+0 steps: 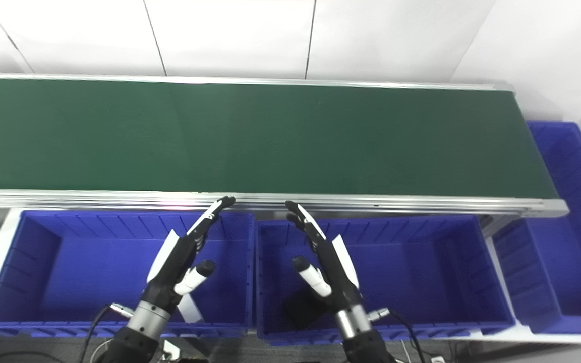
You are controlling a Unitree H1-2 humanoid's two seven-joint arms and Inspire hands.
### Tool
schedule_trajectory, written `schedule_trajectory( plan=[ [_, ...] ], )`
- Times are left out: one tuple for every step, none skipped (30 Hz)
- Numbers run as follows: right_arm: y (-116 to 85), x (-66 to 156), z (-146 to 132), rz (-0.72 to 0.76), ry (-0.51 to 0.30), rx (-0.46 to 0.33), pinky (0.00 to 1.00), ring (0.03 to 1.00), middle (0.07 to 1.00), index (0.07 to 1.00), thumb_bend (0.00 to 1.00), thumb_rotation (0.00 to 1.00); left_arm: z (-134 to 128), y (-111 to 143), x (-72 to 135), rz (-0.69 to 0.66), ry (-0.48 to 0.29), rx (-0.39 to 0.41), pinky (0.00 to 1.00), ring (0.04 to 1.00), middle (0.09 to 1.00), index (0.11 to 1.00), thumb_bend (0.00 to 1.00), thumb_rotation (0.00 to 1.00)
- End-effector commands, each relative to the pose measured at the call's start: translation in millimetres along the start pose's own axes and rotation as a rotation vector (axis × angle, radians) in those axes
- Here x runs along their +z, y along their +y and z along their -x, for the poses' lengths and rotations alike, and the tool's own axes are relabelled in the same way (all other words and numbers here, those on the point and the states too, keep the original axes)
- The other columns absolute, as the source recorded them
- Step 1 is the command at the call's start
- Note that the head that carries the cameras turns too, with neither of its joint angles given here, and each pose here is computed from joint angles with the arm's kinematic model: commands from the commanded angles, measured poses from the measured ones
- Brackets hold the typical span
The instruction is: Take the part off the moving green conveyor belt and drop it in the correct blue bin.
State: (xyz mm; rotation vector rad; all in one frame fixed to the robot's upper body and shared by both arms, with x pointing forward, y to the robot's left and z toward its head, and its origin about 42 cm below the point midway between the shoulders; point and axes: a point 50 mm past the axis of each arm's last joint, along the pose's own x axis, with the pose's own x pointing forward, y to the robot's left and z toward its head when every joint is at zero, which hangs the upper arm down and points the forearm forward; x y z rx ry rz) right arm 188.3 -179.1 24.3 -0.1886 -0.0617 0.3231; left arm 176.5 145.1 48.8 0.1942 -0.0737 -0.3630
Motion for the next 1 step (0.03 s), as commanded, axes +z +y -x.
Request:
schedule_trajectory(
  plan=[
    [-0.2, 11.0, -5.6, -0.014, -0.076, -0.002, 0.93, 0.91, 0.939, 0.929, 0.77, 1.0, -3.1, -1.5, 5.9, 0.012, -0.051, 0.004, 1.0, 0.993, 0.978, 0.912, 0.77, 1.0]
  ],
)
